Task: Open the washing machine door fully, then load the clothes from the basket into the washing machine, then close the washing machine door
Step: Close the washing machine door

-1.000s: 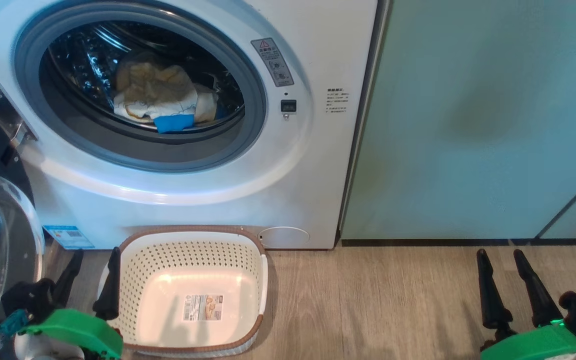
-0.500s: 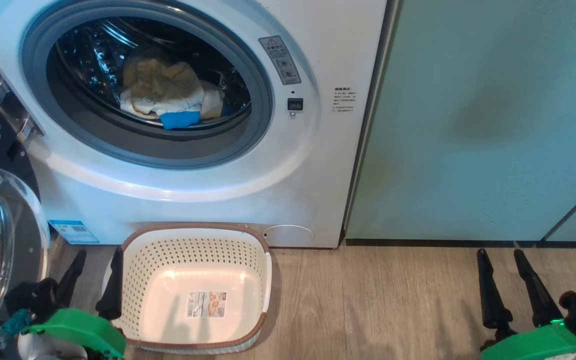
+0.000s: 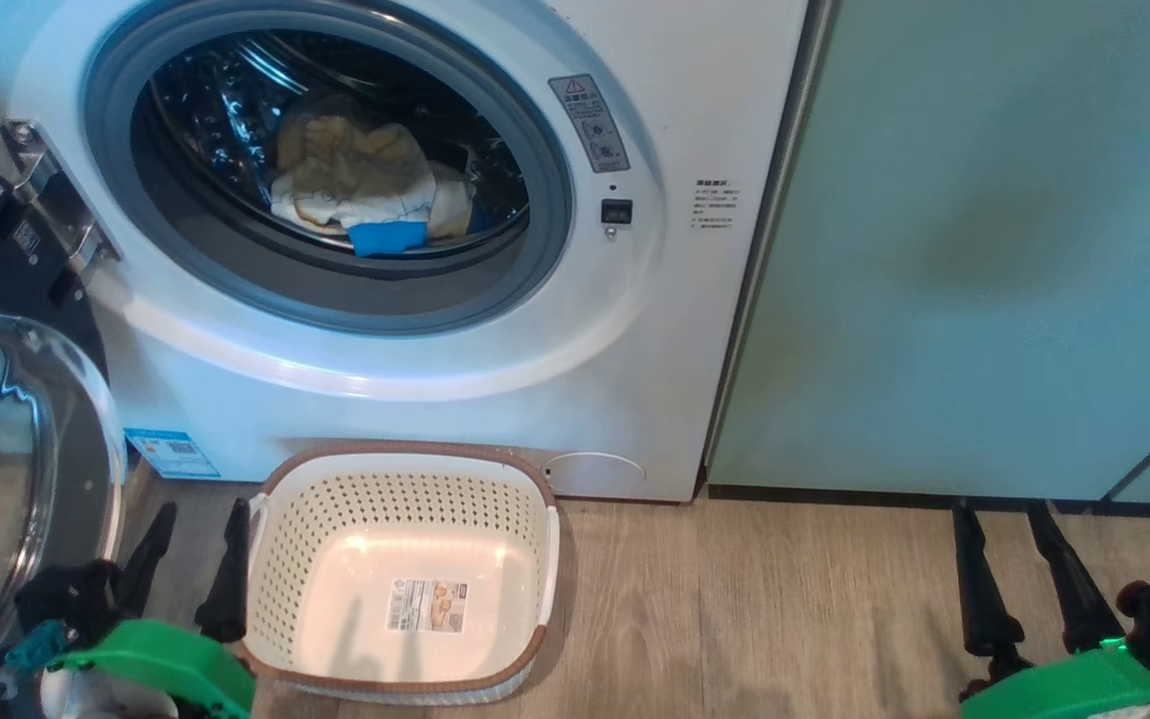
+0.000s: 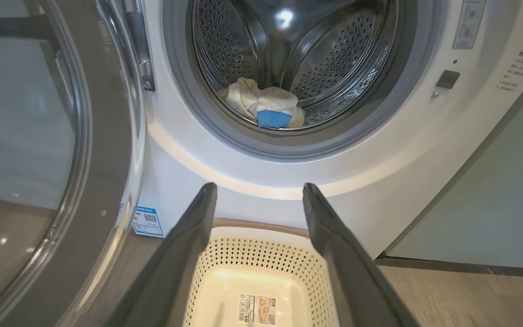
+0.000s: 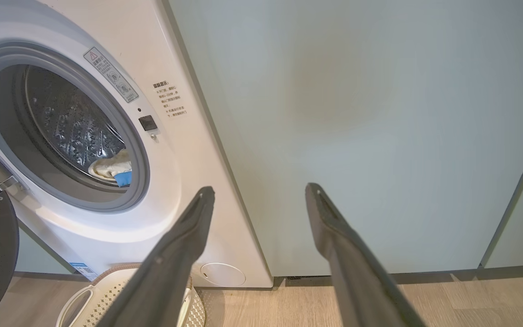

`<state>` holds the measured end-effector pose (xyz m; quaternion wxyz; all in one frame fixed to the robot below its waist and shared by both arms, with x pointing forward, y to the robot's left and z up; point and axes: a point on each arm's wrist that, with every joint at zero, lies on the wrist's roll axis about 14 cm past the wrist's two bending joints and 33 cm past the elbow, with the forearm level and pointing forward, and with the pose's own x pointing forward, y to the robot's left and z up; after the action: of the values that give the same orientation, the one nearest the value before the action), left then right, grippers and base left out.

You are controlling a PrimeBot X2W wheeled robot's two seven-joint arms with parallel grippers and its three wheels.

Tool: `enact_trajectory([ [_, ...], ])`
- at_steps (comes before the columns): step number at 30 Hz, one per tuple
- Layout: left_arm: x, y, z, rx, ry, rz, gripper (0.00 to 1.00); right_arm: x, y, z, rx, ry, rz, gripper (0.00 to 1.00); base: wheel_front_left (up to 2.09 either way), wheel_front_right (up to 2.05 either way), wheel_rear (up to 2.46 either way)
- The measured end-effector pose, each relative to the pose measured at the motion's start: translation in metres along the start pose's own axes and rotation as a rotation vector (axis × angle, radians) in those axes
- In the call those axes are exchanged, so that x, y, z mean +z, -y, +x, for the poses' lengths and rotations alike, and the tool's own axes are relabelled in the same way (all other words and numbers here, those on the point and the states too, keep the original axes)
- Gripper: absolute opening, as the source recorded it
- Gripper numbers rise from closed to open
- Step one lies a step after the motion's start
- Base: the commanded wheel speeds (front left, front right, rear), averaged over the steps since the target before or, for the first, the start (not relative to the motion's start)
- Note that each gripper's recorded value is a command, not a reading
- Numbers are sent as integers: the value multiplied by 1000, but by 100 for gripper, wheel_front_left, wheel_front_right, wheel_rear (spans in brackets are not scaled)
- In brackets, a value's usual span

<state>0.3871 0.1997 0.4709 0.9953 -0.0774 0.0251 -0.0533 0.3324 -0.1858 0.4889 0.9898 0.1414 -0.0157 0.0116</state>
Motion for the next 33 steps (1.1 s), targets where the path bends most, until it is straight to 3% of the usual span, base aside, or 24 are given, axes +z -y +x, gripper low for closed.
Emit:
enact_trajectory([
  [19,0,-3,-4,15,3,-8,100,0,-6,2,21,-1,-1,100,-7,6,1],
  [33,1,-4,-3,22,6,-11,100,-2,-7,2,25,-8,-1,100,-167,134,32],
])
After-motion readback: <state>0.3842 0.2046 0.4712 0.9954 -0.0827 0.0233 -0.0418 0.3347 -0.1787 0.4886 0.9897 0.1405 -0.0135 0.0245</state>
